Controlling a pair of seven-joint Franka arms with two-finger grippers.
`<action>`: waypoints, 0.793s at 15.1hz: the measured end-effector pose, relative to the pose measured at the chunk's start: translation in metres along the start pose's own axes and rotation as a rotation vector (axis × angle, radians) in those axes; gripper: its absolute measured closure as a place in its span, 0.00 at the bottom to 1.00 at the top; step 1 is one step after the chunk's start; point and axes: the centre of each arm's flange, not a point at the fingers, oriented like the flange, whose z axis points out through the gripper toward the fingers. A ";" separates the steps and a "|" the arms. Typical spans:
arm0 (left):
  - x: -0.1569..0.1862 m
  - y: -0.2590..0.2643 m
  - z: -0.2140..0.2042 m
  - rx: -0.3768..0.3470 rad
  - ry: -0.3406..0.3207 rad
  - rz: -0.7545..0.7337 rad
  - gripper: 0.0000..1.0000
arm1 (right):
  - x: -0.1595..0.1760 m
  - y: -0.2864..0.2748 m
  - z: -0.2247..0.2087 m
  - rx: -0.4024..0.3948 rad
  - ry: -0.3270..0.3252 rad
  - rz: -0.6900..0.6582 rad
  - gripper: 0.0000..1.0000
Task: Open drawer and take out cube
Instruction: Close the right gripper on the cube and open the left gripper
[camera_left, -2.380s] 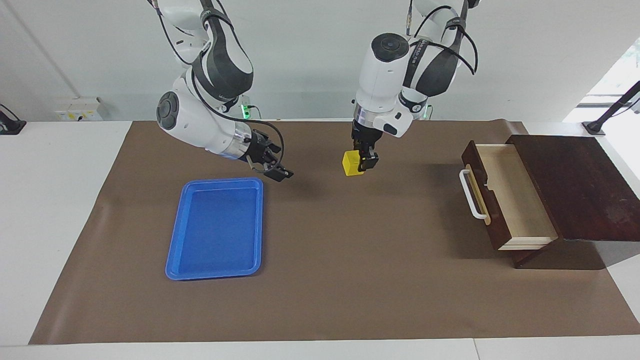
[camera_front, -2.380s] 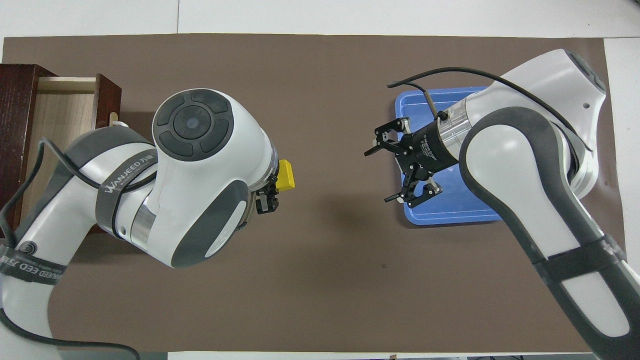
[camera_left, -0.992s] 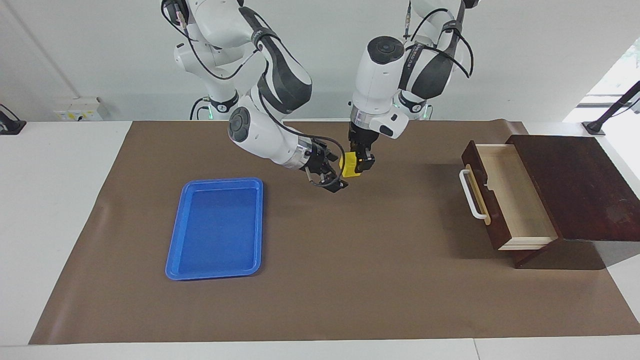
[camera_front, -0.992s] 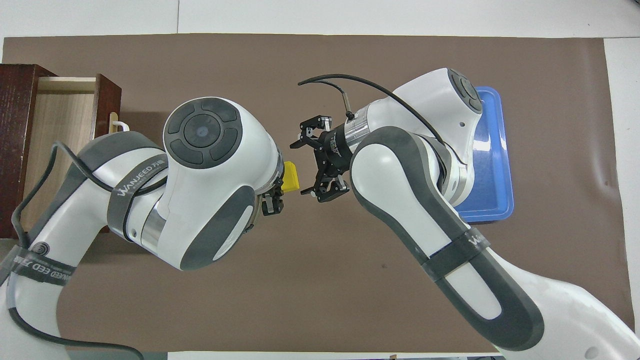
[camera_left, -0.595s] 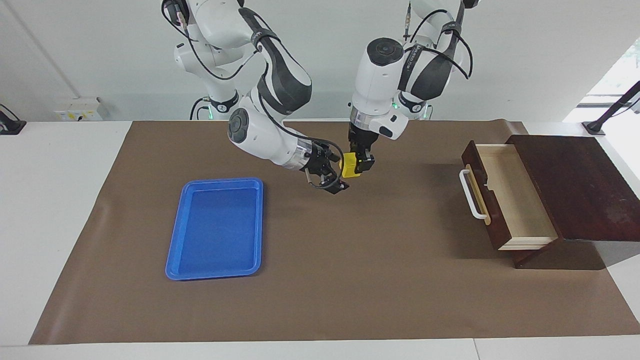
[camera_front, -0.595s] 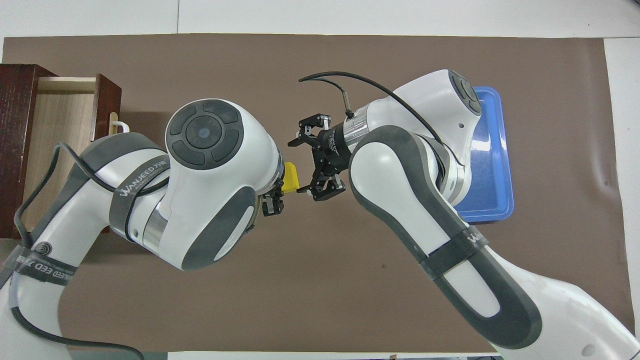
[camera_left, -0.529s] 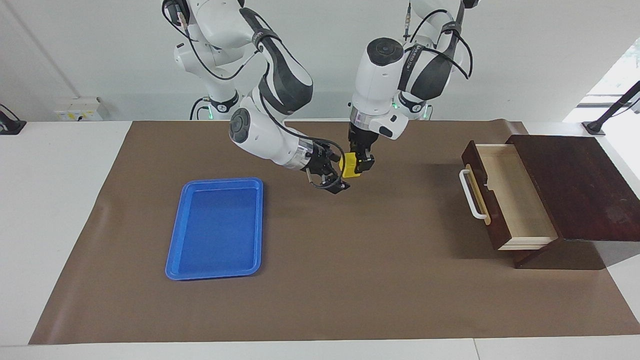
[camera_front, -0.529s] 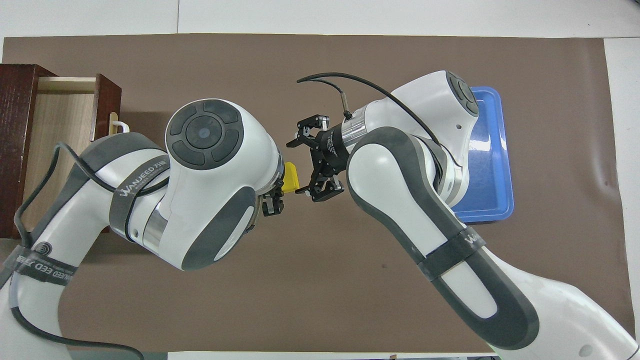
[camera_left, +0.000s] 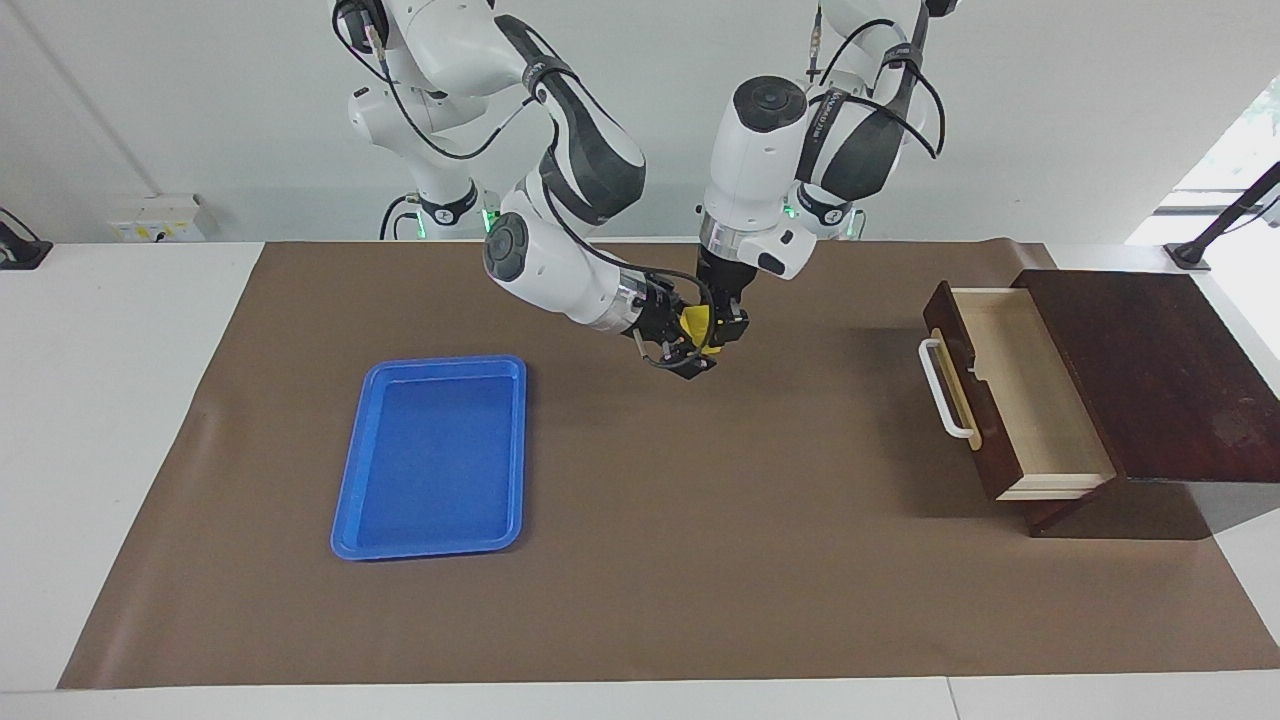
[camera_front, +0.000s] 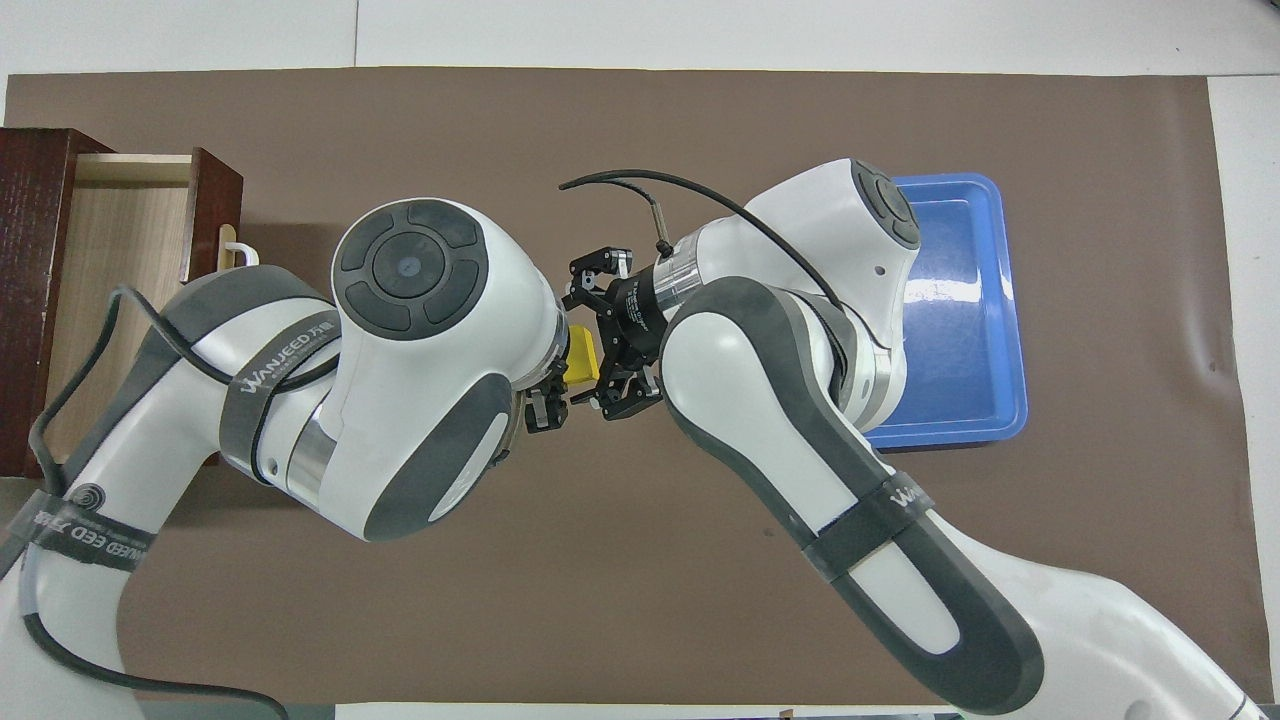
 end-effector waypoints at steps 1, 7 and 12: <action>0.000 0.000 0.000 0.000 0.000 0.000 0.45 | 0.001 0.000 -0.001 0.001 0.000 0.001 0.00; 0.000 0.000 0.000 0.001 0.001 0.000 0.45 | 0.005 -0.002 -0.004 0.007 0.001 0.007 0.00; 0.002 0.003 0.000 -0.007 -0.002 -0.004 0.45 | 0.004 -0.001 -0.002 0.000 0.001 0.006 0.35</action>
